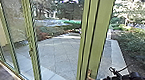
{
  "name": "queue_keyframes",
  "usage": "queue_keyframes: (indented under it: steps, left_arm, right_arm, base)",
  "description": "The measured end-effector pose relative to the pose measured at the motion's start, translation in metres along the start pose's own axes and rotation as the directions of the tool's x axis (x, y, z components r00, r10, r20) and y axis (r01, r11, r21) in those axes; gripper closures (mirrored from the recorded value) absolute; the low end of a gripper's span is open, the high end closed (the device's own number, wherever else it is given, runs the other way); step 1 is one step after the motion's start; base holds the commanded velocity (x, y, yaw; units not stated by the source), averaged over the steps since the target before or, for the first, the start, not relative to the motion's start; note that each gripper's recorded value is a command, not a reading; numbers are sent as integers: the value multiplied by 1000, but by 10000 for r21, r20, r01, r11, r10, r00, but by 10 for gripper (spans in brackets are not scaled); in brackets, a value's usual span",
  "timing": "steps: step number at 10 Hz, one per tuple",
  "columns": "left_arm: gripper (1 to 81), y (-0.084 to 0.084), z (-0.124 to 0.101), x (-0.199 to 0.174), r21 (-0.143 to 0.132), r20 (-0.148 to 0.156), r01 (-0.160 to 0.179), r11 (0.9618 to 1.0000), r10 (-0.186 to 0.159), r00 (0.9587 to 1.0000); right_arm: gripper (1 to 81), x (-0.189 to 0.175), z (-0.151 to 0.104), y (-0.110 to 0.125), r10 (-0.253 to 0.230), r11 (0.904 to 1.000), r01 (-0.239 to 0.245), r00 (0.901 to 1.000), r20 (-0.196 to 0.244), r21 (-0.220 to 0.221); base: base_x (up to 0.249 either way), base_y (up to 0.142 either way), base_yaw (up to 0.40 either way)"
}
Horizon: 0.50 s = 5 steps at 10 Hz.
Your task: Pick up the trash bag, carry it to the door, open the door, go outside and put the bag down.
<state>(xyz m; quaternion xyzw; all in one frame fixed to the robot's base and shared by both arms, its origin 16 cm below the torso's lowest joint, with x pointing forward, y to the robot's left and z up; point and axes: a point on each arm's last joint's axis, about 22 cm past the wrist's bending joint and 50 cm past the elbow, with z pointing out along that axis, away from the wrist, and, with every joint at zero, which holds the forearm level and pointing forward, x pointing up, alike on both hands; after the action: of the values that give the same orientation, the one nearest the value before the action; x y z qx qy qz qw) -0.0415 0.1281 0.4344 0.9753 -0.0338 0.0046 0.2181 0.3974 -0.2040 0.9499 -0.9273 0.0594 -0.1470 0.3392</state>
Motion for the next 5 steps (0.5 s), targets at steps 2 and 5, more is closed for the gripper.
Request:
queue_keyframes:
  steps: [2,5]
  left_arm:
    - [811,0,0,0,1,3,8,10000,-8,10000]
    - [811,0,0,0,-1,10,9,10000,-9,10000]
  right_arm:
    - [10,8,8,2,1058,9943,-1058,9944,-54,-89]
    - [10,20,14,10,2529,9670,-2535,9672,-247,-259]
  base:
    - [0,0,0]
    - [0,0,0]
